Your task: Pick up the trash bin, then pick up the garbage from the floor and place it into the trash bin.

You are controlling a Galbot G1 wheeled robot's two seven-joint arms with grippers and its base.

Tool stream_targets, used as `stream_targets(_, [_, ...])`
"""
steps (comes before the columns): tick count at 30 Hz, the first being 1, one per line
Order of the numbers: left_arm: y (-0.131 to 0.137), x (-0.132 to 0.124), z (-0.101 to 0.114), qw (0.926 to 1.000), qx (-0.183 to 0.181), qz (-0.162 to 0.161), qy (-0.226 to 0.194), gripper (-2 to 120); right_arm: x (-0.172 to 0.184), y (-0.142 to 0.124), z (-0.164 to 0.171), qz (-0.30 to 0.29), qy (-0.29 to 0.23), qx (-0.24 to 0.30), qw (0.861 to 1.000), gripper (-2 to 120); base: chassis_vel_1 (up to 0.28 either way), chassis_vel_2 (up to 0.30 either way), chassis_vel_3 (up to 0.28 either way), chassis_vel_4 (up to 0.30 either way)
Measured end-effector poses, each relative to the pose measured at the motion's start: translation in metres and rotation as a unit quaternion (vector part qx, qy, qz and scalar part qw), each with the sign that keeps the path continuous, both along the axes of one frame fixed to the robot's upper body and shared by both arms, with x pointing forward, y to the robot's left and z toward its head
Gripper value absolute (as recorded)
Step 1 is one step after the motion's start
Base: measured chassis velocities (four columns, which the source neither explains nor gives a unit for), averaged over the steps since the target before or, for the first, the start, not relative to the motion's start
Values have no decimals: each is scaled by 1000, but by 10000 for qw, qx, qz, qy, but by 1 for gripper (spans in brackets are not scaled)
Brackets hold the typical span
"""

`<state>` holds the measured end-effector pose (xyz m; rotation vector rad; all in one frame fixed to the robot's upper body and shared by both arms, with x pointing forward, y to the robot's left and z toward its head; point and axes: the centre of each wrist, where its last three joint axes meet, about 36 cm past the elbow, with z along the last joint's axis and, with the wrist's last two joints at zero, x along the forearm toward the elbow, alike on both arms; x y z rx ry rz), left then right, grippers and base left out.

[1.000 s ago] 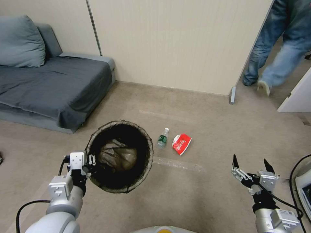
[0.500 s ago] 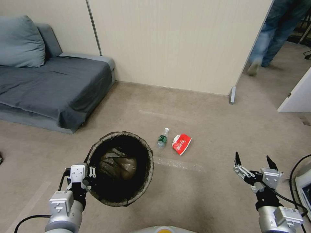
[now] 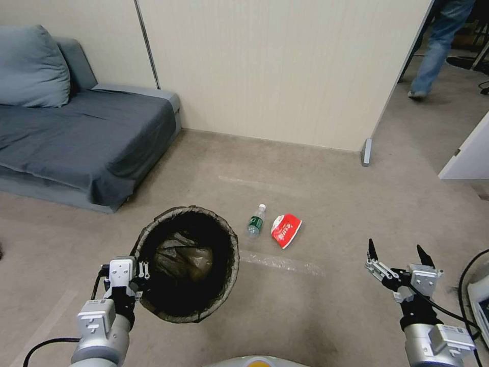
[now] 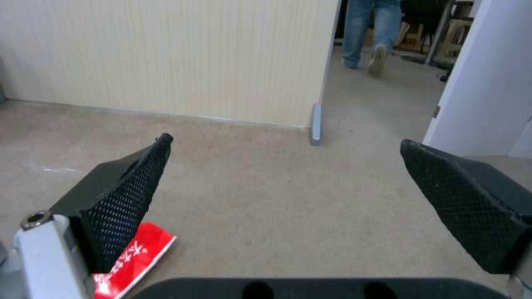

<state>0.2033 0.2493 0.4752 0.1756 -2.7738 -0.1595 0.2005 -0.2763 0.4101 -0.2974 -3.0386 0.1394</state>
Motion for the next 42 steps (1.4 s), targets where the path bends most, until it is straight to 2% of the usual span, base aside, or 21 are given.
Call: stream_targets(42, [2, 4, 1, 10000, 31, 11, -47, 1, 3, 4, -9, 93, 214, 117, 9997, 100, -79, 79, 74, -80])
